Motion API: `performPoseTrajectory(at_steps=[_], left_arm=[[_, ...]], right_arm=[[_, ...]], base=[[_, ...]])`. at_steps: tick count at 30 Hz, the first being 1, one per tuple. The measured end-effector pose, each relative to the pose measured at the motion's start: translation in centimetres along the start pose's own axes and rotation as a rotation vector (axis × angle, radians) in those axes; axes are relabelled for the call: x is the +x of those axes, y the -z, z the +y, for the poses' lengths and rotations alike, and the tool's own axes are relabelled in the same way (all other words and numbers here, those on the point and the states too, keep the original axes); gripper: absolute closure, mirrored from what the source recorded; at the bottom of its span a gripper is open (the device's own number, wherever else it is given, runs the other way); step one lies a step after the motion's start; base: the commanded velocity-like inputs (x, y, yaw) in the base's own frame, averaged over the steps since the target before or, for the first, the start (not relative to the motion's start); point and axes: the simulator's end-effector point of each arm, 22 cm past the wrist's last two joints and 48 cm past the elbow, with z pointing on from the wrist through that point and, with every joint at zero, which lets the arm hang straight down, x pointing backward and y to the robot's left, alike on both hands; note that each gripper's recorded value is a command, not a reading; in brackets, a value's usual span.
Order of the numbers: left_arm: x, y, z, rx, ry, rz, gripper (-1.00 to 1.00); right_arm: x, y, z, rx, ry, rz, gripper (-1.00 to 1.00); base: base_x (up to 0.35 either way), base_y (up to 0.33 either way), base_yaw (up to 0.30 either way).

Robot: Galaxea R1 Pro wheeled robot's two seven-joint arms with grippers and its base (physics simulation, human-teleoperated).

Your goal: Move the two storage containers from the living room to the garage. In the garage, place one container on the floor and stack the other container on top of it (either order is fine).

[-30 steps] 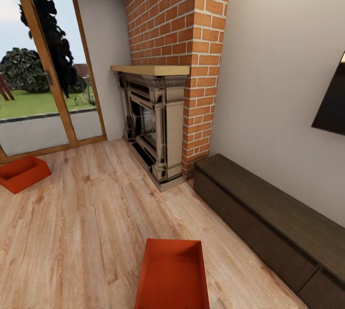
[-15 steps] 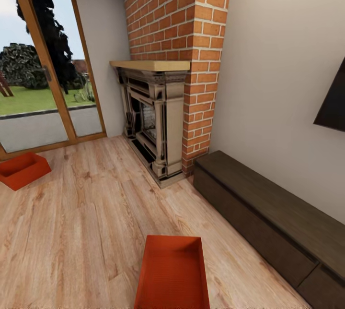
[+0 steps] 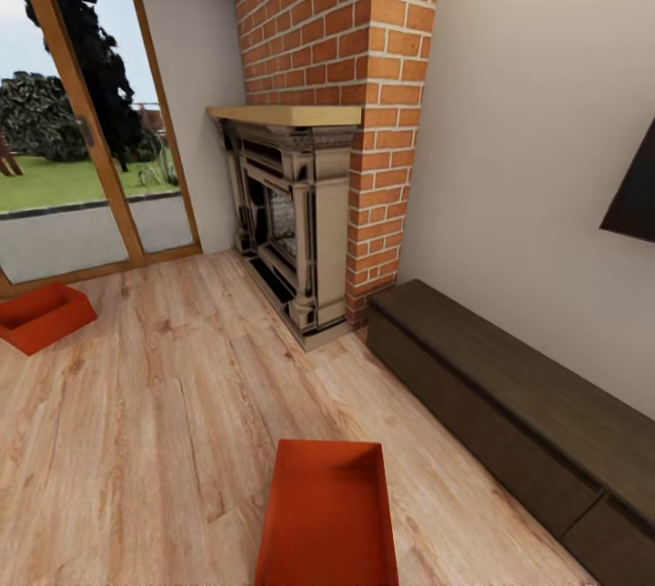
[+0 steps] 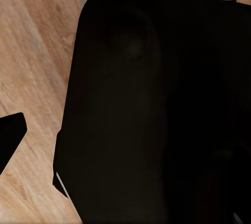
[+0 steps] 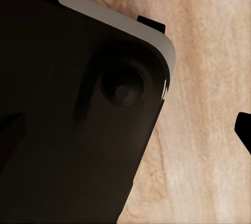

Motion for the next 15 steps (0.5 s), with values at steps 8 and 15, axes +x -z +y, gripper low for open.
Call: performPoseTrajectory(at_steps=[8,15], left_arm=[[0.48,0.02,0.11,-0.003,0.0,0.012,-1.0],[0.9,0.04,0.21,-0.005,-0.001,0.023,-1.0]], right_arm=[[0.53,-0.01,-0.02,-0.001,0.001,0.013,-1.0],[0.91,-0.03,0.16,-0.003,0.0,0.024,-1.0]], base=[[0.0,0.0,0.0],[0.0,0.0,0.0]])
